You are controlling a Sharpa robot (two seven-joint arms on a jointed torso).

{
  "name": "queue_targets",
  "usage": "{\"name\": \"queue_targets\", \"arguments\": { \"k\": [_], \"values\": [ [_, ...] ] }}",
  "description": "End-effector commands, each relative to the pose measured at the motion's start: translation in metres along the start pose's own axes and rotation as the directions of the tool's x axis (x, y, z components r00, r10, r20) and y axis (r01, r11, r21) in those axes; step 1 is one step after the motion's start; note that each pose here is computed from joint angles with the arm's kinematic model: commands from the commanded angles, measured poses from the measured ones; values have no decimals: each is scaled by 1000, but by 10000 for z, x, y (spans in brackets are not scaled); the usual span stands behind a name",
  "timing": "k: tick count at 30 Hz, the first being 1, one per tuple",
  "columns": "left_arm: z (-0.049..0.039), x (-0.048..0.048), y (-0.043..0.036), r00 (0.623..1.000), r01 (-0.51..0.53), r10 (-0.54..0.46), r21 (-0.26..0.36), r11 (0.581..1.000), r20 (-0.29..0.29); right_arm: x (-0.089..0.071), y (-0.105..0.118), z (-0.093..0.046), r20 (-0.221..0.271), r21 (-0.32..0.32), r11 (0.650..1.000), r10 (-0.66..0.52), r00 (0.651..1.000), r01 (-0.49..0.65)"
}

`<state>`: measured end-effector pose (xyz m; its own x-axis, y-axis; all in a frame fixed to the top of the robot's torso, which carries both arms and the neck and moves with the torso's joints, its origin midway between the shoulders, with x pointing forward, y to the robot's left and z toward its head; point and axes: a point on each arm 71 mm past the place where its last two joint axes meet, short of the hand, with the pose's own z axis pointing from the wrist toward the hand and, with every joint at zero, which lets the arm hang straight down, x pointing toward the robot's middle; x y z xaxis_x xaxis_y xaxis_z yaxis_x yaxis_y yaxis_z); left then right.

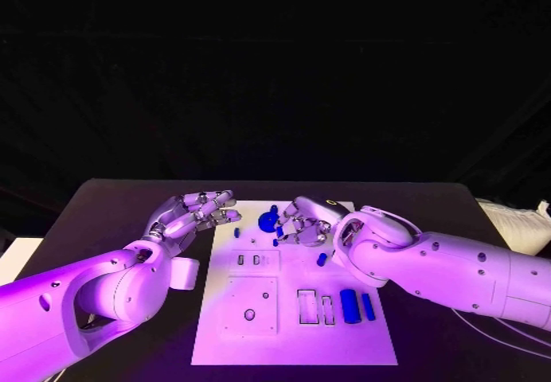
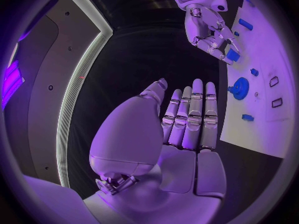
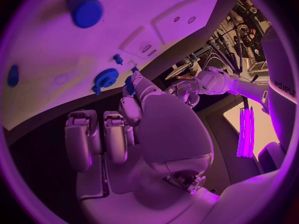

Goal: Assemble the parts on the task board

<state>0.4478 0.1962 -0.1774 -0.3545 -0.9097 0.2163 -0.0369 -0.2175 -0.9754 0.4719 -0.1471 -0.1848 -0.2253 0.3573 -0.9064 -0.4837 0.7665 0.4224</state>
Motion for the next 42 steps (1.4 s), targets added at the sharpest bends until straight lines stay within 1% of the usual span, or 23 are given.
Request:
{"name": "queue_targets", "arguments": {
  "k": [1, 4, 9, 20, 29, 37, 42],
  "values": [
    [5, 18, -5, 1000, 16, -16, 8, 1000, -16, 144, 67, 44, -39, 4, 995, -97, 994, 98],
    [5, 11, -5, 1000, 15, -15, 8, 1000, -14, 254, 144, 90, -59, -11, 993, -114, 992, 114],
    [4, 13, -6, 1000, 17, -16, 9, 1000, -16, 386, 230, 136, -91, -25, 991, -132, 987, 130],
    [1, 17, -7, 1000, 18, -18, 8, 1000, -18, 545, 279, 165, -151, -27, 989, -147, 978, 145],
    [-1, 23, -7, 1000, 19, -19, 7, 1000, -21, 591, 252, 161, -189, -15, 987, -157, 969, 157],
    [-2, 19, -7, 1000, 18, -18, 6, 1000, -19, 603, 230, 153, -208, -4, 985, -168, 964, 171],
    [-1, 18, -7, 1000, 18, -18, 6, 1000, -19, 600, 221, 142, -211, 2, 984, -176, 962, 180]
  ]
}}
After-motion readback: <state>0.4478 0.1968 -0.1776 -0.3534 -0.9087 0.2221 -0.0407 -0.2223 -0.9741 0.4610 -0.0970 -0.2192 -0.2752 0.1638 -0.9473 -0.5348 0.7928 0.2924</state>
